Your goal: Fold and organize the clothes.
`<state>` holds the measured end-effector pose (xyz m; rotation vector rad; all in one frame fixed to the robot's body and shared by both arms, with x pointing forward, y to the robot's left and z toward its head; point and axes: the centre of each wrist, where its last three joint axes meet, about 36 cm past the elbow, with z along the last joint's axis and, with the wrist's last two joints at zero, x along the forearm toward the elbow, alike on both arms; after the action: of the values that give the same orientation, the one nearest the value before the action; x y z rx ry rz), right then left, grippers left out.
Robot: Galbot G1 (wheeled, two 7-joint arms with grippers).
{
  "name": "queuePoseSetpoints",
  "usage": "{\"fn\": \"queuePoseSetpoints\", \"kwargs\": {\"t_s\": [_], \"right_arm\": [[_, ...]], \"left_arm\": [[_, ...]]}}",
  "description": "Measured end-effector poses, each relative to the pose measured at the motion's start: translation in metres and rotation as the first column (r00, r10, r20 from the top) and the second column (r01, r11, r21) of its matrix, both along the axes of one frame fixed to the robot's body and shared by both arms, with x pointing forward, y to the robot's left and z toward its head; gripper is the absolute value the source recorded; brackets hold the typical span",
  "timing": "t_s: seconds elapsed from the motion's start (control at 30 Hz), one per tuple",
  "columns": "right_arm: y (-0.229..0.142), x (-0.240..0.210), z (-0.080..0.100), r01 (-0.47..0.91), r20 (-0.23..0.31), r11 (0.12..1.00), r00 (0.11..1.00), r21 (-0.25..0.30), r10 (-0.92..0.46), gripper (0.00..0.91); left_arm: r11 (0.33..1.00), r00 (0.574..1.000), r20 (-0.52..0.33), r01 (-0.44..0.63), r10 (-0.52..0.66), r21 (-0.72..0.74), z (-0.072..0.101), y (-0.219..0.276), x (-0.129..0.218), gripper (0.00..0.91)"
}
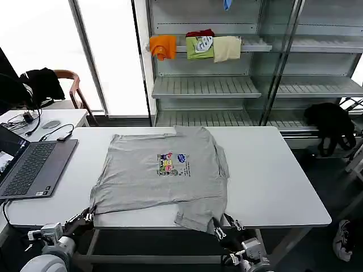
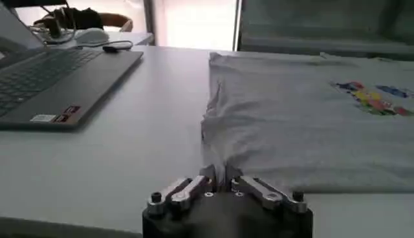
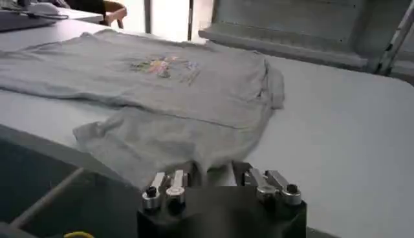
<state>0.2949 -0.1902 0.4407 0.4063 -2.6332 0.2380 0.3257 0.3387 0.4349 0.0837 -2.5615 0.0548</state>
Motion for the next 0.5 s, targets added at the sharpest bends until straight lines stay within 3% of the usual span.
{"fn": "queuePoseSetpoints", "kwargs": {"t_s": [0.27, 0.5], "right_arm": [[-0.004, 0.006, 0.019, 0.007, 0.059, 1.0, 0.998, 0.014, -0.007, 0.0], [-0.012, 0.014, 0.038, 0.009, 0.114, 1.0, 0.993, 0.024, -0.012, 0.0]], "left_arm": [[1.0, 0.999, 0.032, 0.006, -0.006, -0.004, 0.011, -0.001, 0.001, 0.01], [1.0, 0.995, 0.096, 0.008, -0.007, -0.006, 0.032, -0.003, 0.006, 0.01]]}}
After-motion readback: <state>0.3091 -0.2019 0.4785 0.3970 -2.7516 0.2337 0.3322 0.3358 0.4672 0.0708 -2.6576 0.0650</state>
